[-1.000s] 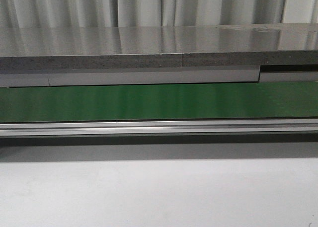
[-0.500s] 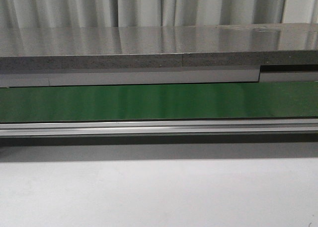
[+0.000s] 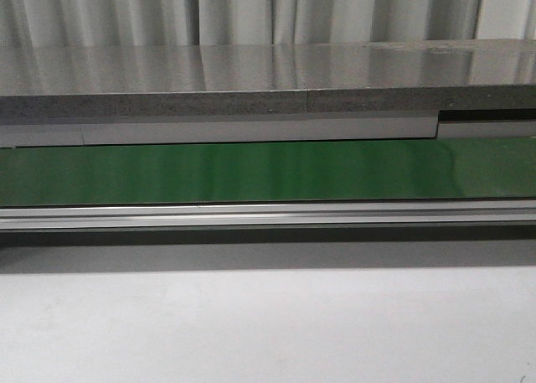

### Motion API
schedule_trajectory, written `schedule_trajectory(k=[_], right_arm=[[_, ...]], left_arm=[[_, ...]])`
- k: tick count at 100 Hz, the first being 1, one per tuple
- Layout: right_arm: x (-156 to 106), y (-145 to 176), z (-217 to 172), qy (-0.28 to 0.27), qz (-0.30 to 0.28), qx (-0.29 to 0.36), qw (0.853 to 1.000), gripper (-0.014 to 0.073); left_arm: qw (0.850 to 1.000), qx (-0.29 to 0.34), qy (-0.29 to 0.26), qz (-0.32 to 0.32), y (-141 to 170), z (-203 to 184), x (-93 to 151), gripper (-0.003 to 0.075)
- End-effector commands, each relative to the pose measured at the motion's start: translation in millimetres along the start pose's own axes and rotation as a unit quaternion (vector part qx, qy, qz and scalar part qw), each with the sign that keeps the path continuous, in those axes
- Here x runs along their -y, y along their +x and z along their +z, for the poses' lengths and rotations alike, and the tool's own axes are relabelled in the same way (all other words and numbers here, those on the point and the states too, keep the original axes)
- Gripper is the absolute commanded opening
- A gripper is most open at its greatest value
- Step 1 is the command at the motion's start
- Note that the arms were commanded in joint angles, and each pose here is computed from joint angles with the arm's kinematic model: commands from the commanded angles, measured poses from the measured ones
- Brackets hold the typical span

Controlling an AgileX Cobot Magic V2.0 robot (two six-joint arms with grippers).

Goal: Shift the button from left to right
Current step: 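Grasp the yellow-capped push-button switch with the left gripper, then carry the button over the belt and release it with the left gripper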

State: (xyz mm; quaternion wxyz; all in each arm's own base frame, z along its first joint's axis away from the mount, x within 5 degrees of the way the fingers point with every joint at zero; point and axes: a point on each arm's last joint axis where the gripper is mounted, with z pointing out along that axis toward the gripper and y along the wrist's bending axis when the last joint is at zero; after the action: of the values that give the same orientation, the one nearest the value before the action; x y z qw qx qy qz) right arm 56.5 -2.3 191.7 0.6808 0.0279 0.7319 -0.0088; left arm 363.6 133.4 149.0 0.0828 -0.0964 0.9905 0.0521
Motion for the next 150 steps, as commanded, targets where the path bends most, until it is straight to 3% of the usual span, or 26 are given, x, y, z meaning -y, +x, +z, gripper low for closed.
schedule_trajectory(k=[1, 31, 46, 69, 91, 105, 150], right_arm=[[1, -14, -3, 0.008, -0.005, 0.058, 0.998, -0.0068], [1, -14, -3, 0.008, -0.005, 0.058, 0.998, -0.0068], [1, -14, -3, 0.008, -0.005, 0.058, 0.998, -0.0068], [1, -14, -3, 0.008, -0.005, 0.058, 0.998, -0.0068], [1, -14, -3, 0.008, -0.005, 0.058, 0.998, -0.0068], [1, -14, -3, 0.008, -0.005, 0.058, 0.998, -0.0068], [1, -14, -3, 0.008, -0.005, 0.058, 0.998, -0.0068]], left_arm=[[0.999, 0.034, -0.003, -0.003, -8, -17, -2, 0.0416], [1.0, 0.026, -0.003, -0.004, -10, -20, -3, 0.0099], [1.0, 0.029, -0.006, -0.005, -18, -38, -5, -0.0018], [0.997, 0.078, -0.008, -0.005, -28, -95, -7, -0.0019], [0.991, 0.119, 0.053, 0.009, -24, -133, 3, -0.0019], [0.989, 0.113, 0.089, 0.023, -22, -135, 14, -0.0019], [0.984, 0.106, 0.106, 0.096, -27, -128, 71, -0.0019]])
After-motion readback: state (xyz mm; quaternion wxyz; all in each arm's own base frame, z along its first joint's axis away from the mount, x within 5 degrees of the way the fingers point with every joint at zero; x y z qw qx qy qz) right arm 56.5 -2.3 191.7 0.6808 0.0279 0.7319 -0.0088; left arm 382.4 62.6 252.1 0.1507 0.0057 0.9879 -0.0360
